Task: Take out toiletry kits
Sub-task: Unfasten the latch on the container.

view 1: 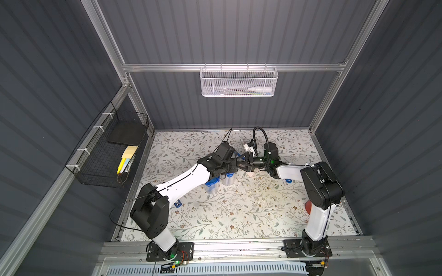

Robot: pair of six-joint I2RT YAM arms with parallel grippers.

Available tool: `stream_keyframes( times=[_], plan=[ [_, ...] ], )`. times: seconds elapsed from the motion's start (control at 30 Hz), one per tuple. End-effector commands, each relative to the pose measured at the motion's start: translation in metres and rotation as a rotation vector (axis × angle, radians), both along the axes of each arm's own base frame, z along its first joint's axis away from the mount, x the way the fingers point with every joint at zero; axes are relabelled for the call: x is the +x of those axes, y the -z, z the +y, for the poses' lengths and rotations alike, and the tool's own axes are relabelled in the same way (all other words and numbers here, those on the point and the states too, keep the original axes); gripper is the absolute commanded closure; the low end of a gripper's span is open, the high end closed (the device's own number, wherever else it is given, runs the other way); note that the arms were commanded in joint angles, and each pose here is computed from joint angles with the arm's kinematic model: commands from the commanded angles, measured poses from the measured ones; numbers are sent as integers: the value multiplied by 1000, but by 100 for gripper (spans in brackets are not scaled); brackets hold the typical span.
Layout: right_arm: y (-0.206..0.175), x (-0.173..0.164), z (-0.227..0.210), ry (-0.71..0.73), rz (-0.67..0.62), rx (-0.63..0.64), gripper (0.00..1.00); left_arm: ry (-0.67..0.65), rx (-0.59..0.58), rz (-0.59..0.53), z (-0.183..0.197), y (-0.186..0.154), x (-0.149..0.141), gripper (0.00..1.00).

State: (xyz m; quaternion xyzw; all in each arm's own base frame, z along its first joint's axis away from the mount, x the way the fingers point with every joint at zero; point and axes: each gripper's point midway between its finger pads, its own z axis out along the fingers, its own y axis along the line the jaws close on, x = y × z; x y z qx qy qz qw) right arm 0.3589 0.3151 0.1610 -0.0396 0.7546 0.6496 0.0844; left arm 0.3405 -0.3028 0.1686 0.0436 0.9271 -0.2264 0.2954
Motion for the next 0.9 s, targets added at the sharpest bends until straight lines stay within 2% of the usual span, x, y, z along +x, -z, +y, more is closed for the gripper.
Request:
stream_keyframes(
  times=[0.0, 0.2, 0.57, 0.87],
  plan=[
    [-8, -10, 2, -34, -15, 16, 41, -27, 134, 165, 31, 54, -26, 100],
    [18, -12, -3, -5, 23, -73, 37, -31, 131, 159, 33, 51, -27, 100],
    [-8, -17, 3, -46, -10, 64, 38, -31, 140, 175, 33, 58, -26, 100],
    [-28, -19, 3, -50, -49, 120, 41, -36, 149, 187, 36, 64, -28, 100]
  ],
)
